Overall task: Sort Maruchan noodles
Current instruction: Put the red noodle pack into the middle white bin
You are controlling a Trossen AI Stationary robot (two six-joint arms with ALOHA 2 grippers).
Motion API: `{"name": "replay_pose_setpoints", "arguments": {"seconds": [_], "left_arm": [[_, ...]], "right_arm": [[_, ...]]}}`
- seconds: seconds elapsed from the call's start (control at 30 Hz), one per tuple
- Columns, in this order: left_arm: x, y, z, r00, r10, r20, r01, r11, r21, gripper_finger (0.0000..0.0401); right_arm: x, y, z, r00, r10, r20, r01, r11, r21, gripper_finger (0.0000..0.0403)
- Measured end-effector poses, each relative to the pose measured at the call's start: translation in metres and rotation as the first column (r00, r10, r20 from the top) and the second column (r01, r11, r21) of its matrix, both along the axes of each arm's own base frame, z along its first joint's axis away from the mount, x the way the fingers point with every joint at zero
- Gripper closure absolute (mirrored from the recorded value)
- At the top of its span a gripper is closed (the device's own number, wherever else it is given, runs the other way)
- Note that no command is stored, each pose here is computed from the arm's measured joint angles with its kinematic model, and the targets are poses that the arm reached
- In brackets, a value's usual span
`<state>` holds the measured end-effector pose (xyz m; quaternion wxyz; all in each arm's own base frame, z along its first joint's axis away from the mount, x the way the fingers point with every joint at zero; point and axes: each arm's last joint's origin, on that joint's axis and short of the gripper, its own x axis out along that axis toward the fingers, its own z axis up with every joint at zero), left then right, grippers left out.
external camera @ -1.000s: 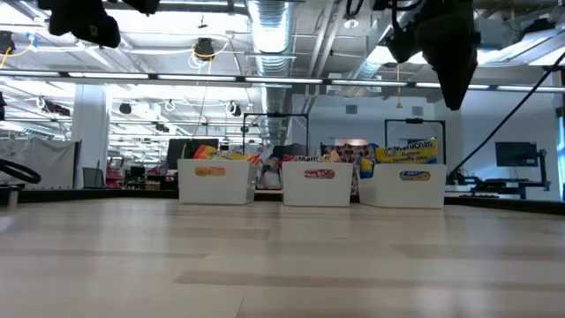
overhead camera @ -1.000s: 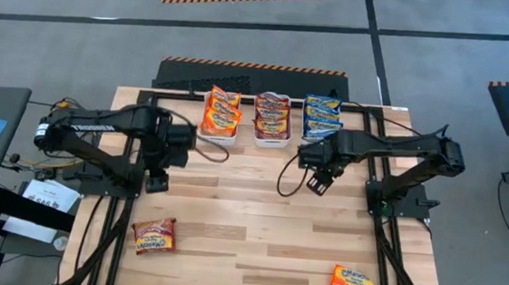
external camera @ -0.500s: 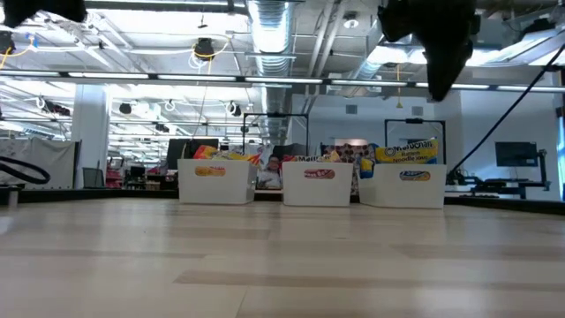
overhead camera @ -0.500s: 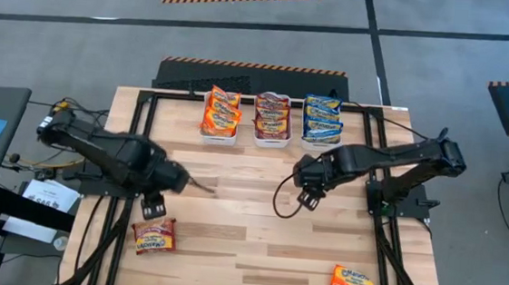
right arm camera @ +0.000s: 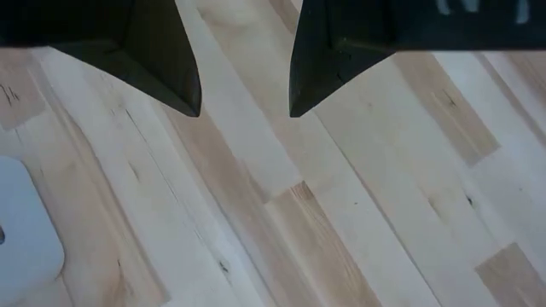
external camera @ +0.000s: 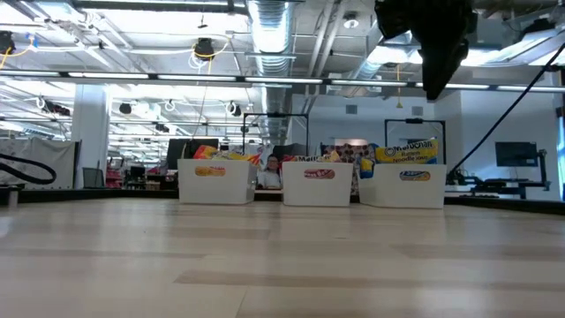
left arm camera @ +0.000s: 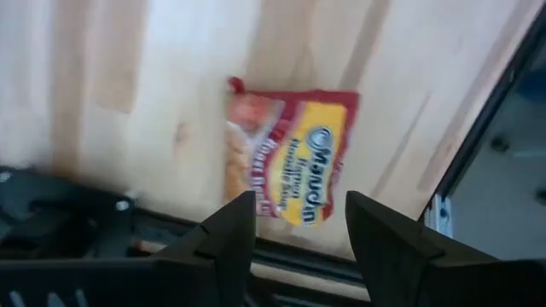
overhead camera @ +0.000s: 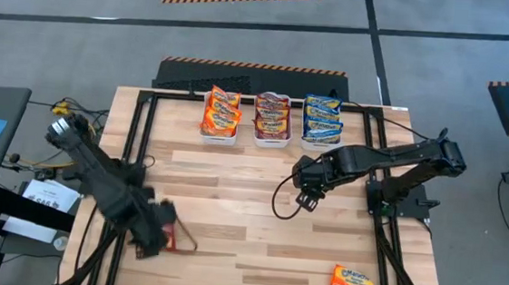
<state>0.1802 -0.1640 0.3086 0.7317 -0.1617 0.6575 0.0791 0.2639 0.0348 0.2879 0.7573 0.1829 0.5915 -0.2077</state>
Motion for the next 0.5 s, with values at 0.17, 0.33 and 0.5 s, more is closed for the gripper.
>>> {"name": "replay_pose_setpoints", "arguments": {"seconds": [0.17,0.33,0.5], "left_arm": [[0.001,-0.04,-0.033,0.987,-0.092,-0.135,0.096,0.995,0.021,0.0233],[0.004,-0.064,-0.064,0.965,-0.03,-0.26,0.044,0.998,0.048,0.0233],[0.01,-0.082,-0.086,0.969,0.001,-0.247,0.013,0.998,0.055,0.0233]], "right_arm": [[0.0,0.0,0.0,0.999,0.042,-0.005,-0.042,0.999,-0.009,0.0198],[0.0,0.0,0.0,0.999,0.047,-0.004,-0.047,0.999,-0.011,0.0198],[0.0,0.0,0.0,0.999,0.048,-0.004,-0.048,0.999,-0.011,0.0198]]}}
